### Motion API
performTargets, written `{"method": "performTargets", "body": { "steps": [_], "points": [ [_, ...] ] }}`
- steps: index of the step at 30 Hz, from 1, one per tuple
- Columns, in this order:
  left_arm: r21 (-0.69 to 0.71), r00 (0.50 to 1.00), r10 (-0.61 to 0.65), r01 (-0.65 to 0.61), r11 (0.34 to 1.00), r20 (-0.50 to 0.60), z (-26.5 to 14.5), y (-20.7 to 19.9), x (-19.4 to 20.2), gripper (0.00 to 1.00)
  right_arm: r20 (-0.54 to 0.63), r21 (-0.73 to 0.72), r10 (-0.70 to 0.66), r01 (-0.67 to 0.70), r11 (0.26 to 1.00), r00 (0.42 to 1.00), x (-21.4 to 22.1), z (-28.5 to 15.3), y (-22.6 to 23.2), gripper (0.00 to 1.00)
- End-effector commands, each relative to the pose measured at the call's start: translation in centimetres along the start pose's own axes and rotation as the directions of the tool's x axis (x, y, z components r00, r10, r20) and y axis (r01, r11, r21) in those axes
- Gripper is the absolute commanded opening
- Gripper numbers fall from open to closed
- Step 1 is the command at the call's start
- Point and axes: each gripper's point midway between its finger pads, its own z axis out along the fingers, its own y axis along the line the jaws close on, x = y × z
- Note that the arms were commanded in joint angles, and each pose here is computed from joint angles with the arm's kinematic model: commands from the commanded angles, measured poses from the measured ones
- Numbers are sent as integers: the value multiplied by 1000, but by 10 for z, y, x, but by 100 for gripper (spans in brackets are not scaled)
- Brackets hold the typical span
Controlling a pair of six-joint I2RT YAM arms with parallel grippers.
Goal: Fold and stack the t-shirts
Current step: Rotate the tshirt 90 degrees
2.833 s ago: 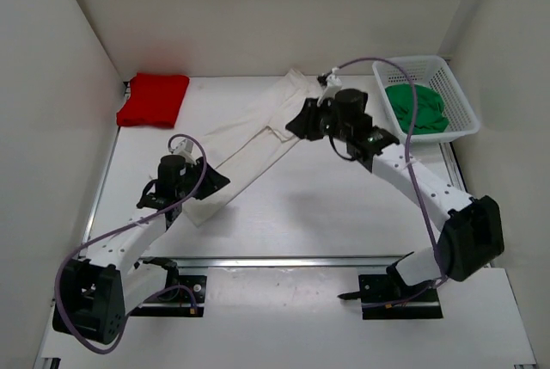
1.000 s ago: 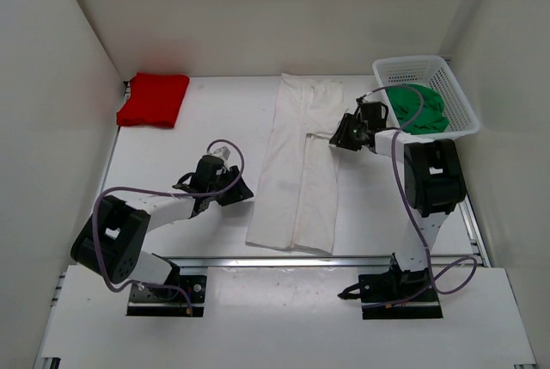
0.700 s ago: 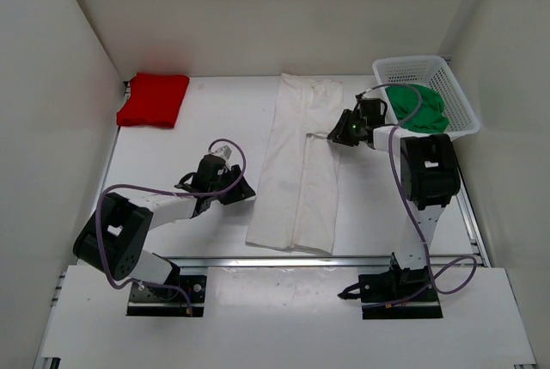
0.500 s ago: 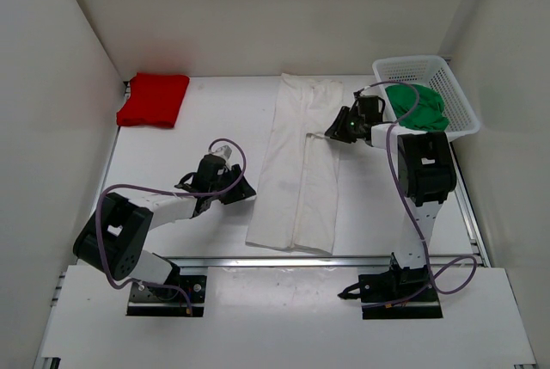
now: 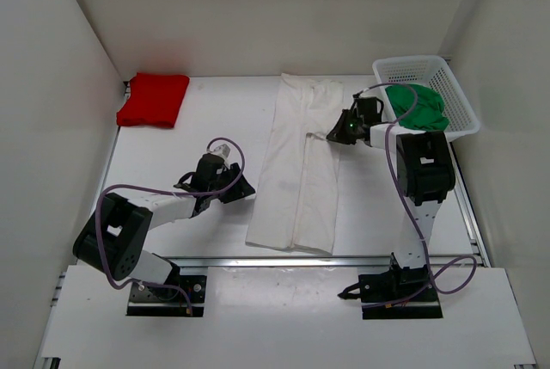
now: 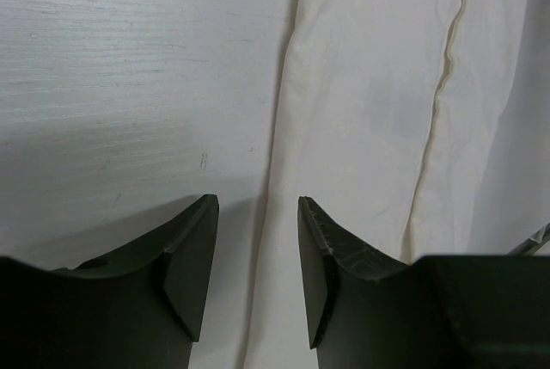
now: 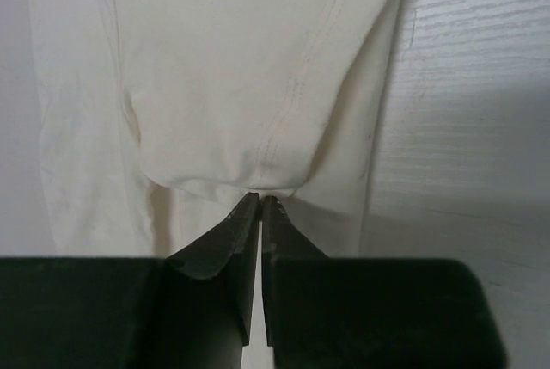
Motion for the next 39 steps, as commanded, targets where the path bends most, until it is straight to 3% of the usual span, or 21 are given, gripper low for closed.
{"method": "performTargets", "body": {
  "steps": [1,11,13,17,23,29,31,33,35,39],
  "points": [
    [37,999,6,-8,999,35,-6,-10,-9,53,15,-2,-24,24,1000,1000,-5,-17,19,2],
    [58,999,-16,14,998,30,-7,-14,-9,53,-24,26,-25,25,999,999,6,-29,19,1],
    [68,1000,-16,14,998,20,-8,-14,-6,53,-39,36,-24,26,999,999,10,-28,18,3],
    [73,999,-22,20,997,29,-11,-13,-8,53,-50,57,-19,22,998,999,19,-29,12,19],
    [66,1000,-14,13,998,17,-14,-9,-4,53,-15,56,-71,71,996,997,9,-50,20,21],
    [0,998,55,-55,998,-27,-17,4,8,58,33,108,-79,75,991,996,2,-61,4,5],
    [-10,996,82,-82,997,-48,-19,9,17,63,48,148,-86,78,986,995,-4,-59,-5,12],
    [-19,993,97,-99,995,-68,-20,13,24,64,21,175,-59,54,983,998,-3,-51,-25,28],
    [-8,987,120,-121,993,-107,-19,14,36,63,3,145,-43,42,989,999,-11,-39,-24,34],
    [39,975,136,-131,991,-178,-18,6,58,50,-10,112,-22,23,993,1000,-19,-14,-27,46]
  ]
}}
